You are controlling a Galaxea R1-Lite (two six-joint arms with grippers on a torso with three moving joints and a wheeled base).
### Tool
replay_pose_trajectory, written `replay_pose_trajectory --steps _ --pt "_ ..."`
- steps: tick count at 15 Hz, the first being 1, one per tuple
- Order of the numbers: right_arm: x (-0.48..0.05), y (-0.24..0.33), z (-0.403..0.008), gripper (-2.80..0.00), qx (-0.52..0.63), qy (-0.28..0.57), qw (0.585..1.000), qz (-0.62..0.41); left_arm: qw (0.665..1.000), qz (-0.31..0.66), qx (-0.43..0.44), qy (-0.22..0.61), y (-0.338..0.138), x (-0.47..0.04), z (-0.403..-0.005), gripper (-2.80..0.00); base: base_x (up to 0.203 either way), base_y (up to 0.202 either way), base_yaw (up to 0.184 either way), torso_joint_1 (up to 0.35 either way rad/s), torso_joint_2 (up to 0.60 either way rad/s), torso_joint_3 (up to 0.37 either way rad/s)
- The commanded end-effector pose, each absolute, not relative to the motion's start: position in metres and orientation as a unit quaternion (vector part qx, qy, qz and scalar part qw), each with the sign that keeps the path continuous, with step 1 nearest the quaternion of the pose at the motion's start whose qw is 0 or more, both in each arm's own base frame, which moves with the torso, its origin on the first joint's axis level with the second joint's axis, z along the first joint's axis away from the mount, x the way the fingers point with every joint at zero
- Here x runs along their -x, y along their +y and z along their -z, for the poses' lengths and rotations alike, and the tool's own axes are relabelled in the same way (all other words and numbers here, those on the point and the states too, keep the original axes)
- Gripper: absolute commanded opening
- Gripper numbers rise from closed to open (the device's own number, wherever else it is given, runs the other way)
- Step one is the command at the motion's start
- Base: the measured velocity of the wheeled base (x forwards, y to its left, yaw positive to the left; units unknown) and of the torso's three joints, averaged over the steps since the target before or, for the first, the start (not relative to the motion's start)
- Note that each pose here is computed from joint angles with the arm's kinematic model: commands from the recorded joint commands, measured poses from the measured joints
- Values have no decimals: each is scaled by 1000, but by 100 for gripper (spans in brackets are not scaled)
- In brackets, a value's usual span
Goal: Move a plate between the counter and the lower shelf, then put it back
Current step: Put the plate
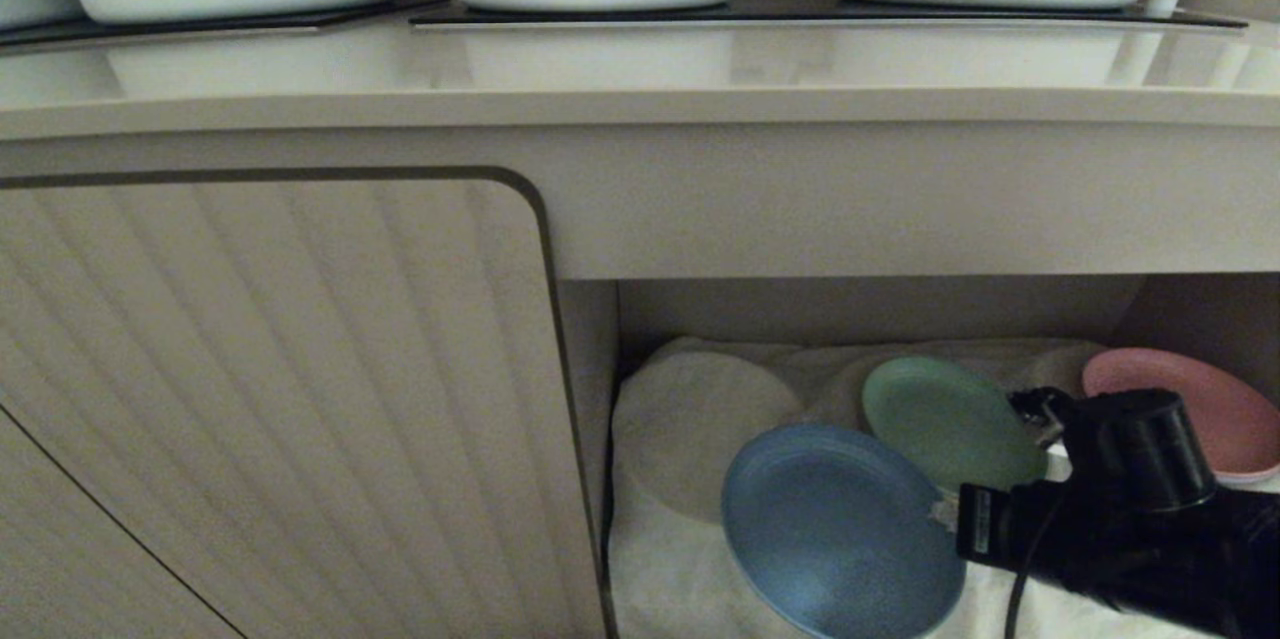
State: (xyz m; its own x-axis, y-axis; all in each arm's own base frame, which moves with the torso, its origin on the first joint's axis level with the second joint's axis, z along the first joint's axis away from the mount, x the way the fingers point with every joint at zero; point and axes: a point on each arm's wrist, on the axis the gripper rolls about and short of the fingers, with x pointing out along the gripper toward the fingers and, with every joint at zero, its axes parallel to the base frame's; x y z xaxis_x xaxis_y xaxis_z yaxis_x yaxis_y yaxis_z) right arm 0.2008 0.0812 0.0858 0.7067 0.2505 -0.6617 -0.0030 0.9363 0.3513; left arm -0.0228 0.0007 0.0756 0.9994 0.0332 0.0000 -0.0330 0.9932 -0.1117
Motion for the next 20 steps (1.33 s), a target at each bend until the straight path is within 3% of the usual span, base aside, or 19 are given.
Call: replay_pose_trajectory --steps 1,20 --pt "-186 75 -93 -280 -171 361 914 -74 998 -17 57 -1 1 23 -76 -280 0 0 0 0 0 0" --pt "-82 31 -95 -280 -171 360 915 -63 998 -17 56 -1 1 23 -76 -280 0 0 0 0 0 0"
